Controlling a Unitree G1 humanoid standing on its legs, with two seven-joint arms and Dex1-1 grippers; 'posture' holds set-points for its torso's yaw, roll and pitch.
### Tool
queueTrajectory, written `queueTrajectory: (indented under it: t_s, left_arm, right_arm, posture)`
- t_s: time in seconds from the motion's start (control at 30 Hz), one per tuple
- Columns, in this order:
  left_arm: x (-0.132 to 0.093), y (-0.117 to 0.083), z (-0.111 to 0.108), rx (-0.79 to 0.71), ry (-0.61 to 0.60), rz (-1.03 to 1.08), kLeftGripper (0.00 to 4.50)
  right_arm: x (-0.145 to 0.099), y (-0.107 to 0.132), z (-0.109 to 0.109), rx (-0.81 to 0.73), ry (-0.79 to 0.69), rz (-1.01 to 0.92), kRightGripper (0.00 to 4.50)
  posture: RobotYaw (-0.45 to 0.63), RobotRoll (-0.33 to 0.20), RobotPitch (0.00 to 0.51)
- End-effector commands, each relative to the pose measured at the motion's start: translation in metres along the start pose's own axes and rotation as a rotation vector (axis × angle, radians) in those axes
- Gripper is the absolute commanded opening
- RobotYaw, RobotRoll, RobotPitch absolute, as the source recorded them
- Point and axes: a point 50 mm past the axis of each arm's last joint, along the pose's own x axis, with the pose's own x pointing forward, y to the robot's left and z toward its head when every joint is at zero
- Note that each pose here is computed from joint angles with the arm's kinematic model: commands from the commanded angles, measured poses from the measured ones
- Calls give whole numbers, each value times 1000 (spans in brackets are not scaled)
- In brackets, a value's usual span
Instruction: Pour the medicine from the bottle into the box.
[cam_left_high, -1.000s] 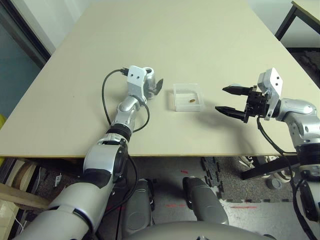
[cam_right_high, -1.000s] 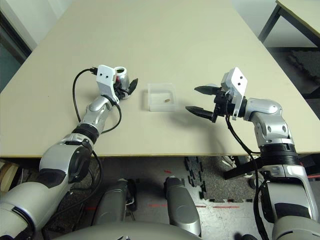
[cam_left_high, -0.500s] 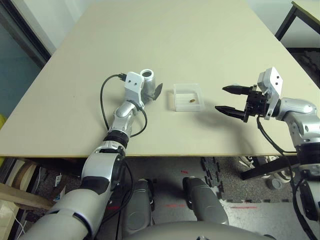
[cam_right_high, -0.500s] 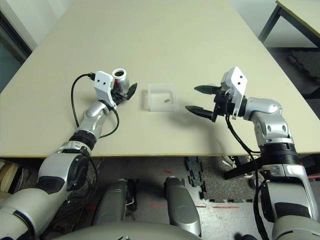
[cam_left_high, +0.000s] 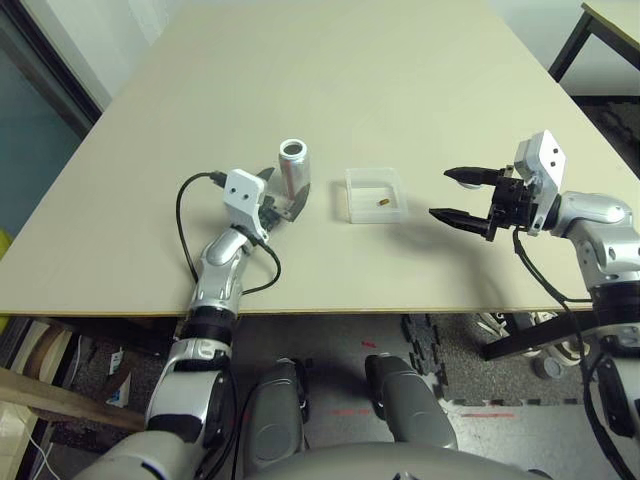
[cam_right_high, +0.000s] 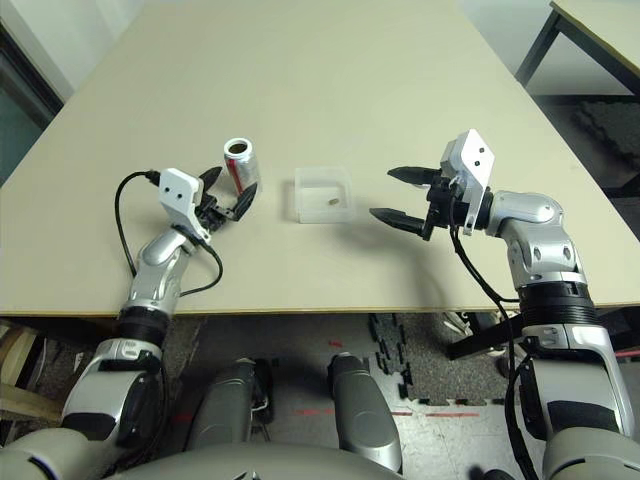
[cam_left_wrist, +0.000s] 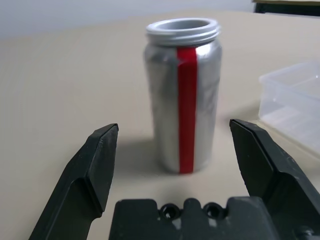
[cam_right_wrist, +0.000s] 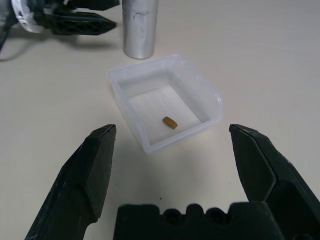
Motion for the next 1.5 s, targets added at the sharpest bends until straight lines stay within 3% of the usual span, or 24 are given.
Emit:
queueTrajectory:
  t_s: [0.03, 0.17, 0.33, 0.57, 0.77, 1.17, 1.5]
  left_arm:
    - [-17, 14, 8, -19, 15, 86, 4468]
    - [-31, 32, 20, -10, 17, 166, 4468]
    - [-44, 74, 33, 8, 35, 310, 4468]
    - [-43, 131, 52, 54, 34, 467, 4468]
    - [-37, 161, 57, 45, 76, 529, 4468]
    - [-35, 182, 64, 43, 100, 592, 4468]
    - [-43, 189, 62, 42, 127, 627, 4468]
  right_arm:
    - [-2, 0, -5, 18, -5, -21, 4500]
    - [-4, -1, -6, 35, -18, -52, 4500]
    - [-13, -8, -4, 87, -83, -168, 4500]
    - [-35, -17, -7, 131, -153, -389, 4500]
    - [-55, -26, -10, 158, -203, -603, 4500]
    - [-91, -38, -27, 214, -196, -1012, 4500]
    - [-85, -43, -35, 220, -144, -1049, 4500]
  posture:
    - [-200, 0, 106]
    - [-193, 0, 108]
    - [-168, 0, 116]
    - [-175, 0, 125]
    - [-195, 0, 135]
    - [-197, 0, 170]
    - [-179, 0, 206]
